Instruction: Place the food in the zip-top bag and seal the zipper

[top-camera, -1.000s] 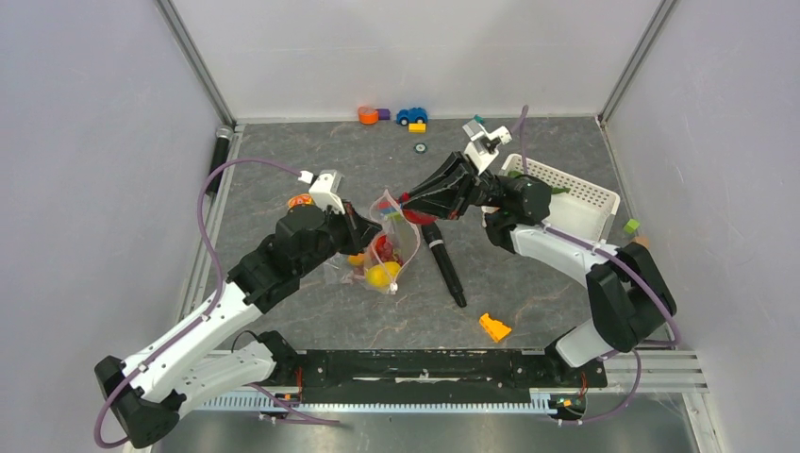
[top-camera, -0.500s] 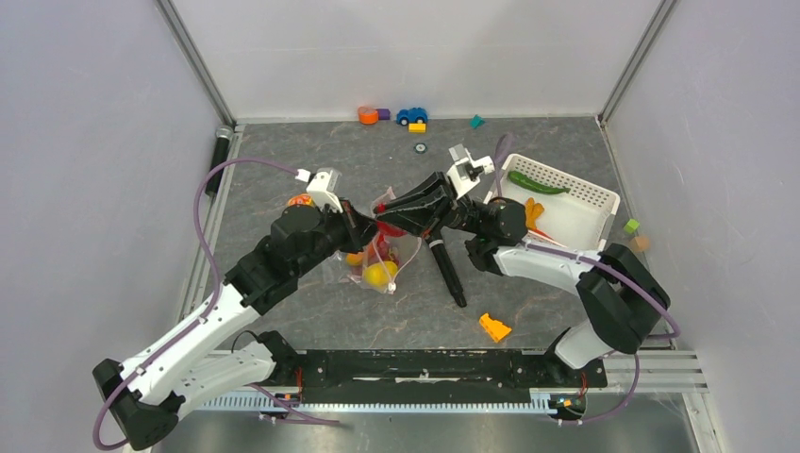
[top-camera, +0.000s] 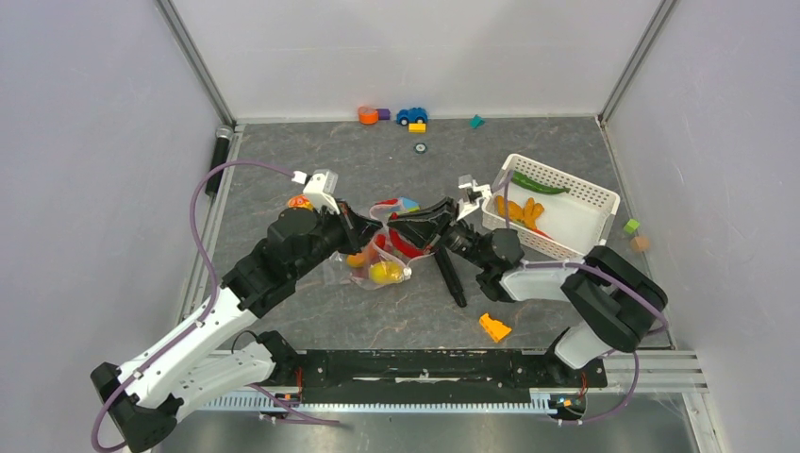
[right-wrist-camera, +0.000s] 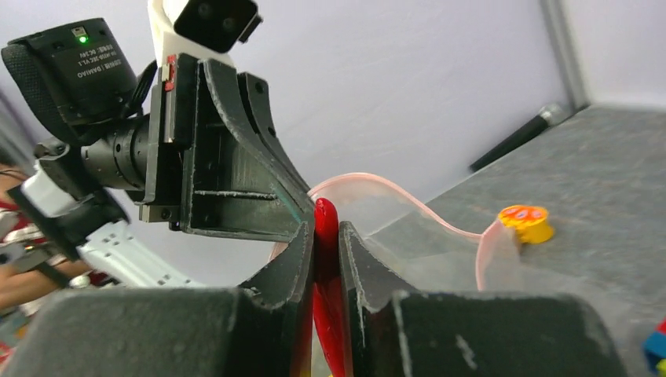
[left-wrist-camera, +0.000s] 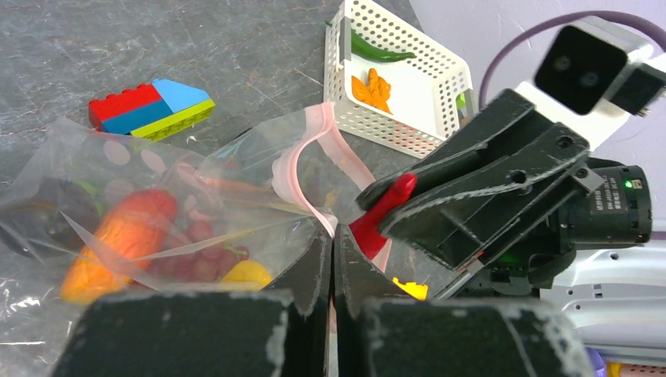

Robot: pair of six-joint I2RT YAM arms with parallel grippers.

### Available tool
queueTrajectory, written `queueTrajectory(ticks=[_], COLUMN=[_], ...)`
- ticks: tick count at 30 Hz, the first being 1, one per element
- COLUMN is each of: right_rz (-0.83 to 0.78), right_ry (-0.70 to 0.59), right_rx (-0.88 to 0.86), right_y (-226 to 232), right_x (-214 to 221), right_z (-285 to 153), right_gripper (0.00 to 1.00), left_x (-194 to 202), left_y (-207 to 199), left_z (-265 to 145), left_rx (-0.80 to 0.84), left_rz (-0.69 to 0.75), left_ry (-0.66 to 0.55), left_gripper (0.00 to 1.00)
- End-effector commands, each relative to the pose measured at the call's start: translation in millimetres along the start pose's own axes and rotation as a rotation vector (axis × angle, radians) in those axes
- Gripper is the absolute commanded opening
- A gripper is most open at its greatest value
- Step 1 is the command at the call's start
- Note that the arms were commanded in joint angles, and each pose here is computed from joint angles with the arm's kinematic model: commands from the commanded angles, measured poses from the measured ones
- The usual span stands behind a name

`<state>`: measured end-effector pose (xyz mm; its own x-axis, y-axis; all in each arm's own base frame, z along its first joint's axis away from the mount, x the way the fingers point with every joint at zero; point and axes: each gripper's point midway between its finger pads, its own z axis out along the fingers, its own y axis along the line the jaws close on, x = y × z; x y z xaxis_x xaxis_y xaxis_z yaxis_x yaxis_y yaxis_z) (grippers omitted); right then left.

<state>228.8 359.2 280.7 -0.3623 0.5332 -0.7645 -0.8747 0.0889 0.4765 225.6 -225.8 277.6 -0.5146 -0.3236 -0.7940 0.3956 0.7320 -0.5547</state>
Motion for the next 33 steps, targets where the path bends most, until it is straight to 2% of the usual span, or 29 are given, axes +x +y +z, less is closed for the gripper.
queueTrajectory(ticks=[1, 8, 11, 13, 19, 21, 24, 29, 31, 33], right_rz=[-0.194, -0.339, -0.378, -0.404, -0.537, -0.565, -0.601, -0.673, -0.691, -0.719], right_ry=[-0.125, 0.134, 0.206, 0.203, 0.253, 0.285, 0.308, 0.358, 0.381, 0.387], right_rx=[0.113, 0.482, 0.625, 0.670, 0.711, 0.712, 0.685, 0.597, 0.592, 0.597], right_y=[-5, -65, -83, -86, -82, -83, -76, -54, -49, -46], right_x=[-34, 8, 15, 13, 15, 15, 8, -10, -15, -23], right_z=[-6, -12, -16, -19, -18, -15, -7, 6, 3, -4], right_gripper=[0.00, 0.00, 0.02, 0.12, 0.17, 0.29, 0.57, 0.90, 0.98, 0.98], left_x=[-25, -29, -31, -32, -35, -35, -35, -33, -32, -32], left_y=[-16, -29, -33, -34, -38, -39, -37, -30, -27, -26], left_z=[-6, -5, -4, -3, 1, 3, 4, 5, 5, 5], left_rx=[0.050, 0.109, 0.124, 0.125, 0.141, 0.143, 0.137, 0.110, 0.103, 0.098], left_rz=[-0.036, -0.016, -0.014, -0.015, -0.021, -0.023, -0.025, -0.030, -0.030, -0.028], left_ry=[-0.096, -0.089, -0.094, -0.098, -0.105, -0.107, -0.112, -0.120, -0.125, -0.127], left_gripper=[0.02, 0.02, 0.02, 0.02, 0.02, 0.02, 0.02, 0.02, 0.02, 0.02])
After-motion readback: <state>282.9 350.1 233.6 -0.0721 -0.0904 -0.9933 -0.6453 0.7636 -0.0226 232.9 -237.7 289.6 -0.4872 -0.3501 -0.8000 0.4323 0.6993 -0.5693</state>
